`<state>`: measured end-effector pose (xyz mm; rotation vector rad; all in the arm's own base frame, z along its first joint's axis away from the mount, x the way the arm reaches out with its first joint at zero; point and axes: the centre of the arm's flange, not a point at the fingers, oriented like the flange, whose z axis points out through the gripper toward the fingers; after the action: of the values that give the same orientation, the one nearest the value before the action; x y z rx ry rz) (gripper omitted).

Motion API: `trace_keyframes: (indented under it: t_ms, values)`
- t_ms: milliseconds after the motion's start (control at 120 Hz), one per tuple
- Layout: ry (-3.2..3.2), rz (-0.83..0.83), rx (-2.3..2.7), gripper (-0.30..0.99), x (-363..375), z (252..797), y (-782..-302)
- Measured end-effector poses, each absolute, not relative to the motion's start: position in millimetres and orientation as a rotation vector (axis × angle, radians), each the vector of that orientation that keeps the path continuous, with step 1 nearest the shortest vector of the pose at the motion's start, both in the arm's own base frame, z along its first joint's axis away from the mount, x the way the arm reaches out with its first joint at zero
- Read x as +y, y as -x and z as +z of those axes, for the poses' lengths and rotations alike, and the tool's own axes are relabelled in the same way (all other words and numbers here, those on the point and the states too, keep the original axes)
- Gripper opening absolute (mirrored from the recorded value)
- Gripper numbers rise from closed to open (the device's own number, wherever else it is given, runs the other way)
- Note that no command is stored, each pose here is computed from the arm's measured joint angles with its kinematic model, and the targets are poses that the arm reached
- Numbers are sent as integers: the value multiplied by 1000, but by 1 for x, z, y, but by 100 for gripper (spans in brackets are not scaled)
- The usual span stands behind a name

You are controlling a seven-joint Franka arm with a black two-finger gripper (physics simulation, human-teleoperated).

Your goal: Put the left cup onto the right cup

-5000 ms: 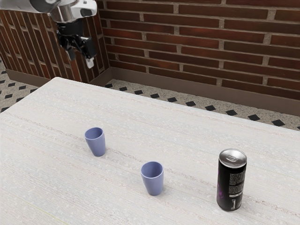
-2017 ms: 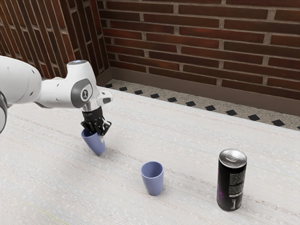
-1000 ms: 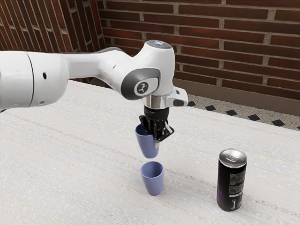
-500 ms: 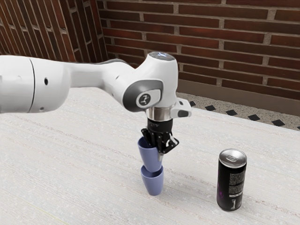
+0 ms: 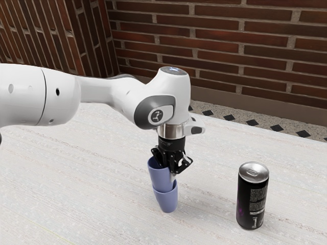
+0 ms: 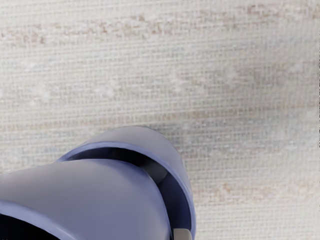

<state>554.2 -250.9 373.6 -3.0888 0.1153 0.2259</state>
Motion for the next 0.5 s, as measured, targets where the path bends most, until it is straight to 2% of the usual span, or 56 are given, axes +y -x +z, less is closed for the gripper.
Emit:
trace_keyframes:
  t_ms: [125,242,500]
  values:
    - [3098,219,100,28,-252,377,-554]
    - [3105,190,95,44,-253,391,-553]
    - [3178,-67,86,60,-216,552,-522]
